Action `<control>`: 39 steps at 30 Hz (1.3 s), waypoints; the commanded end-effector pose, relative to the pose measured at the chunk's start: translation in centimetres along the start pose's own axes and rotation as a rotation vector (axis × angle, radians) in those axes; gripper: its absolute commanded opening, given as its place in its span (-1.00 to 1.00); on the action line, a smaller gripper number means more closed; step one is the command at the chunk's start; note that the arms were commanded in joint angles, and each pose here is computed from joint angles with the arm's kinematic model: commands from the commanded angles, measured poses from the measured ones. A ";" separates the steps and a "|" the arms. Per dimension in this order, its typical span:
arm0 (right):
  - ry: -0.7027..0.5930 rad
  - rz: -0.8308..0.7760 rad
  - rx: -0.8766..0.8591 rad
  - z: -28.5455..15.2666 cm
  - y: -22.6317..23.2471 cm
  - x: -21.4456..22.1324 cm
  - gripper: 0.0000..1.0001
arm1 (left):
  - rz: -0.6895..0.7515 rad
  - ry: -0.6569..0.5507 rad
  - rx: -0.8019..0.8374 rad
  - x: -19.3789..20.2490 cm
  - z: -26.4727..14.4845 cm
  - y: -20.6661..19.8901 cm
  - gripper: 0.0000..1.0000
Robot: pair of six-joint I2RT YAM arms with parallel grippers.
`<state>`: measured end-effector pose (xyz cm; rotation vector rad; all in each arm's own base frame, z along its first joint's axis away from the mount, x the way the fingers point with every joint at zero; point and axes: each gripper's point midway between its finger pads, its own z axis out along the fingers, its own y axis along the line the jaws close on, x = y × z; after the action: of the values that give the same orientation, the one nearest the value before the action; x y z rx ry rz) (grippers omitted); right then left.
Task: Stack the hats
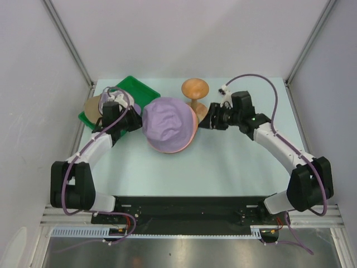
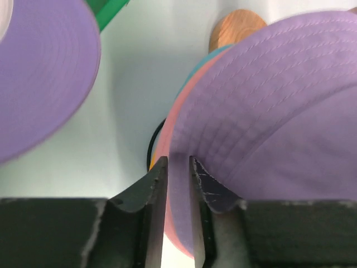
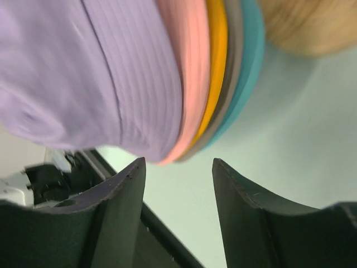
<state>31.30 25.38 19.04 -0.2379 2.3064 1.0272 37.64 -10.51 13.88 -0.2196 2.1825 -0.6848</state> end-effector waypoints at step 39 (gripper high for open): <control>-0.142 -0.068 -0.393 6.1 5.4 -11.1 0.02 | 0.004 -0.043 -0.050 -3.0 0.4 0.0 0.54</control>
<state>41.49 31.65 22.87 -0.3079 2.0304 1.3536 39.58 -9.25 14.22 -0.2611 2.2153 -0.5849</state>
